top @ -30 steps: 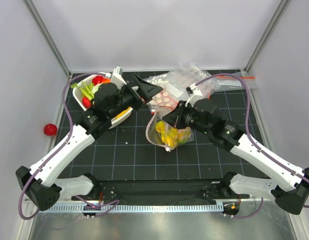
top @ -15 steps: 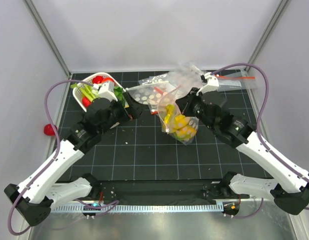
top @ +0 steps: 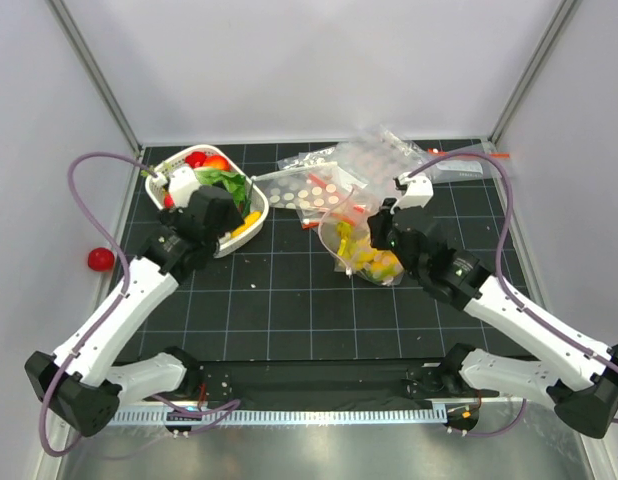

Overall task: Place the food in the zip-top bag and seal the zipper
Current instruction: Place the fake fruit in the zipper food storage bag, then pick up the fake fruit from the center of the board.

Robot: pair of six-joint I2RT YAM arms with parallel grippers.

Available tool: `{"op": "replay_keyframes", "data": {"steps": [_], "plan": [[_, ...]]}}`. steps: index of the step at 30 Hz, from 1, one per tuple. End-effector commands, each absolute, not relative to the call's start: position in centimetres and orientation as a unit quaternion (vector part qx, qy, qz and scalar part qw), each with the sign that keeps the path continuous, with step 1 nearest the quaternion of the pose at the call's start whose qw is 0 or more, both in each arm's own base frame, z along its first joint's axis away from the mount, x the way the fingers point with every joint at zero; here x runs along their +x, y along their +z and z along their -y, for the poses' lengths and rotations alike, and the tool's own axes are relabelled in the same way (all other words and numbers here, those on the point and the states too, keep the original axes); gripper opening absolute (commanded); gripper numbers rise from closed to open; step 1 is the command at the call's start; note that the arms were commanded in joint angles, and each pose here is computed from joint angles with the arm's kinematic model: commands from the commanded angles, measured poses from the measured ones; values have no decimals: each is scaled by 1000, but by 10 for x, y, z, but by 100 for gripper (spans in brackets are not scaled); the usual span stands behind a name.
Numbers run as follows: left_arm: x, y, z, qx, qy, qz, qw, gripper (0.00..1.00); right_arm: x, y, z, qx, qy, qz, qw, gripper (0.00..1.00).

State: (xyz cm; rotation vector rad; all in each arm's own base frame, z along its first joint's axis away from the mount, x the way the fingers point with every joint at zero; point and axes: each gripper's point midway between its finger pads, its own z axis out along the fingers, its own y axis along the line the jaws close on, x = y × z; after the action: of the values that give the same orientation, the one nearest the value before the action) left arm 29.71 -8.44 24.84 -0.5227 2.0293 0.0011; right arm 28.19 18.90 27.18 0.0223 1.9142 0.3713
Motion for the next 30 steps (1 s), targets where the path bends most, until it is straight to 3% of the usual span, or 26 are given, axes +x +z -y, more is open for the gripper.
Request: {"op": "replay_keyframes", "data": {"steps": [1,10,16,30], "plan": [[305,255,16,-305,98,-811,490,100,283,301,-179,31,172,-778,604,1],[305,219,-118,-430,253,-777,384,100,281,302,-174,32,169,-773,610,1],[303,178,-163,-449,307,-779,311,100,281,299,-184,16,180,-778,602,1],[322,133,-207,-486,329,-739,330,100,278,293,-202,-7,215,-781,587,1]]}}
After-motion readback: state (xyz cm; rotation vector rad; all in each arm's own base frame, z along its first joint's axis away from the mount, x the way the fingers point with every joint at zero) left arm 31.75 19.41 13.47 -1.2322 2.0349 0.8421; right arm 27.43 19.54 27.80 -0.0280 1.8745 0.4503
